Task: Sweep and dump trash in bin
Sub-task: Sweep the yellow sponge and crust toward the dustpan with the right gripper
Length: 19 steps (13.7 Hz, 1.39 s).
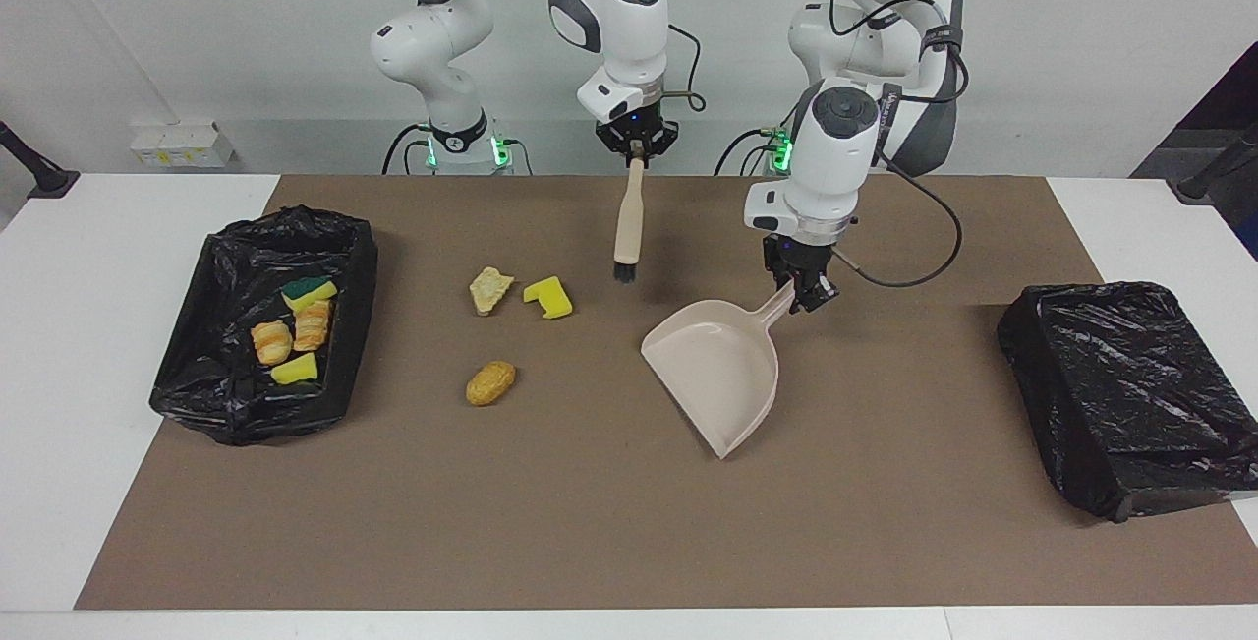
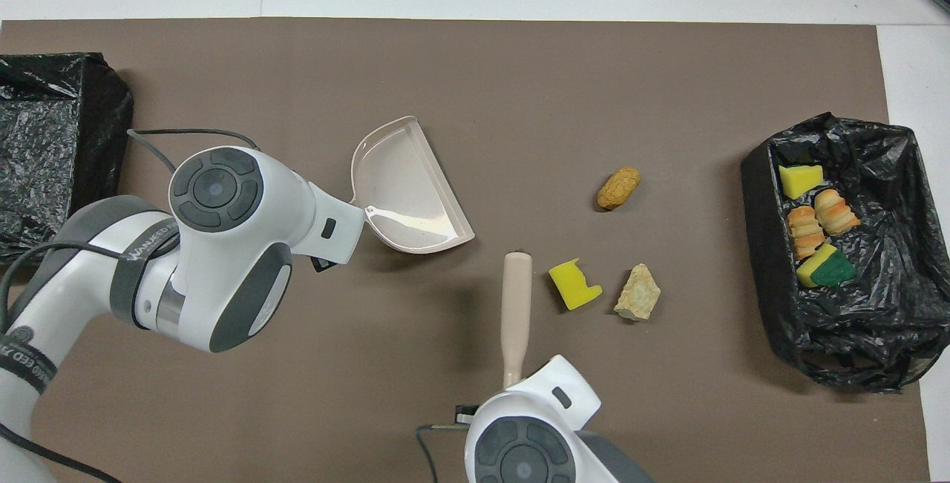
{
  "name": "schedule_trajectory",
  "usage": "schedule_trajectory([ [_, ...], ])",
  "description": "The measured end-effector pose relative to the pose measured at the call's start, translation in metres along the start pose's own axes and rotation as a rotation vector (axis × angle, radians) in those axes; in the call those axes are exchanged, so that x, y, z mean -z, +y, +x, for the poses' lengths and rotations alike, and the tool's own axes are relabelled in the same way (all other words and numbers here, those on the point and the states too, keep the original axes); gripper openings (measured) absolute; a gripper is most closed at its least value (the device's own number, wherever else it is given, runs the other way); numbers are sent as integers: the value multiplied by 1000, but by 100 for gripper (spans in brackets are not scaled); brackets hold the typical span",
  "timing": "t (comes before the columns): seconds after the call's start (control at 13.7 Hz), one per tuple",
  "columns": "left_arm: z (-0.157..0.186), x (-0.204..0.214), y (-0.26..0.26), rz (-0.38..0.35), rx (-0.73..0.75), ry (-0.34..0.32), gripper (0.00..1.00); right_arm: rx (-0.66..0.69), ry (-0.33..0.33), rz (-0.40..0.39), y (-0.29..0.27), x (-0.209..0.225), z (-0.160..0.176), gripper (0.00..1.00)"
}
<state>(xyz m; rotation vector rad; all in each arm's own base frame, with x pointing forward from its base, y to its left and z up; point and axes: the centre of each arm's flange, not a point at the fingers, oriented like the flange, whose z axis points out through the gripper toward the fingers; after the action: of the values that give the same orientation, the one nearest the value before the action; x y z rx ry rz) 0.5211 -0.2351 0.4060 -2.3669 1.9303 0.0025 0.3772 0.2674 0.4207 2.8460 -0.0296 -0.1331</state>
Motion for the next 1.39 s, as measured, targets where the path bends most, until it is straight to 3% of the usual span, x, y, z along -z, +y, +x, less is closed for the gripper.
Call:
schedule_trajectory([
  [0.22,12,-12,20,-22,-84,-20,32,30,-74,-33,57,-34,31,27],
  [0.59,36,-32,66,-63,-206,-53,32,14,-178,-79,103,-80,19,27],
  [0.95,33,-43,72,-81,-212,-67,32,47,-170,-45,103,-111,11,27],
  [1.39,30,-50,74,-93,-211,-76,32,95,-168,202,16,-95,-15,27],
])
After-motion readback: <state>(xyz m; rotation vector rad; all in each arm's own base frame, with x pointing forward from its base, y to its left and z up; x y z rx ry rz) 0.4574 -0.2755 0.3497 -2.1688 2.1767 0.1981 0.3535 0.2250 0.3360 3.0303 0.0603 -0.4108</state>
